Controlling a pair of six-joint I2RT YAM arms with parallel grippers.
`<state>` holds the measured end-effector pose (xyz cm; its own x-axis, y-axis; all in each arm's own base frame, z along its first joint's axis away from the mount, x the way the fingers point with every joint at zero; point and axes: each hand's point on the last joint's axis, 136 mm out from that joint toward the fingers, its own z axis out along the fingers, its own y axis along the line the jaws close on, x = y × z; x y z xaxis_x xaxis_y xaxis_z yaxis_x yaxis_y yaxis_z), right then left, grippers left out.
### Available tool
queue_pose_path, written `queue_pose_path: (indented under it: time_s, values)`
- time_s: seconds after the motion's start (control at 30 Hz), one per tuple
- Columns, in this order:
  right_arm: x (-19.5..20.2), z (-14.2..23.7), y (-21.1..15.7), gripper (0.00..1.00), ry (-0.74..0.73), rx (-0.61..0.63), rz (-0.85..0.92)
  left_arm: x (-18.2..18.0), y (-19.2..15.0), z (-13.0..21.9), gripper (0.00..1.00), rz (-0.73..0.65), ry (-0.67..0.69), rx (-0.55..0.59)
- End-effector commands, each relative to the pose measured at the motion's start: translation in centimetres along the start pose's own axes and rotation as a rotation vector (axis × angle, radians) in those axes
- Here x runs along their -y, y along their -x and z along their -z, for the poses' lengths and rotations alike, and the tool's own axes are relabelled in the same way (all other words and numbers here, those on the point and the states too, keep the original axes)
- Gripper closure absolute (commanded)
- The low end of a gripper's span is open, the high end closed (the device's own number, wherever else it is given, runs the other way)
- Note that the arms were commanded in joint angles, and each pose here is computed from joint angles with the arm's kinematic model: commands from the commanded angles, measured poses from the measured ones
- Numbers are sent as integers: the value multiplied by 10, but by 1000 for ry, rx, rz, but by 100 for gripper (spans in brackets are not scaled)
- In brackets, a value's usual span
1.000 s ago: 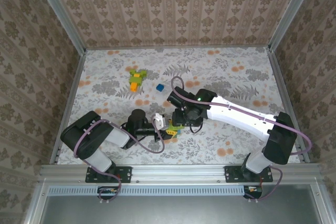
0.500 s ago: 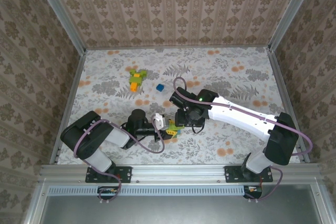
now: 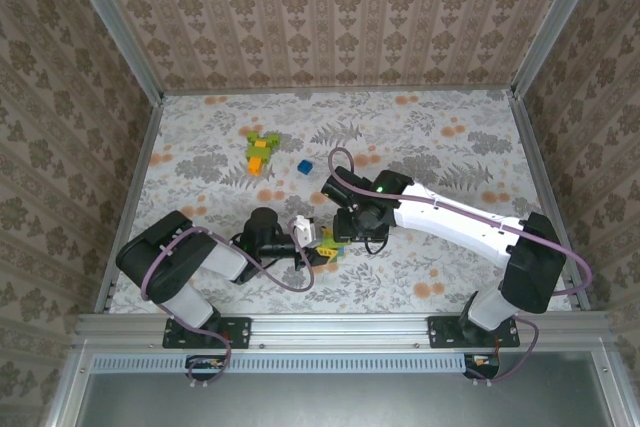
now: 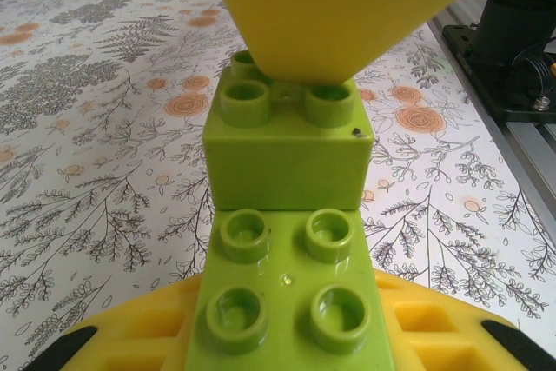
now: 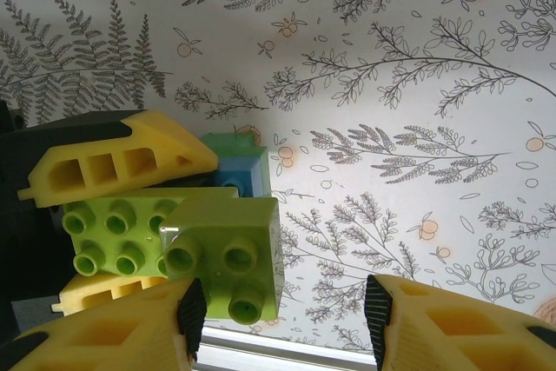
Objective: Assemble a carrot with lego
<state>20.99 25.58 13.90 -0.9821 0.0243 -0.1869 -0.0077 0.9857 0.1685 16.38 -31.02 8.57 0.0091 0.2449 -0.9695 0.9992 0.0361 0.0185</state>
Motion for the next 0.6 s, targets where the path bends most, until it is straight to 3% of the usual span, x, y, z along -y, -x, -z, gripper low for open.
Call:
queue_pose_path:
  time_s: [0.0, 0.4, 0.57]
  values:
    - [8, -8, 1, 46, -51, -11, 16, 4, -40, 0, 70, 80, 11, -134]
    - [14, -10, 0, 46, -88, -24, 31, 4, -40, 0, 70, 78, 12, -136]
    - [2, 21, 16, 45, -25, 57, 50, 4, -41, 0, 68, 78, 15, -140]
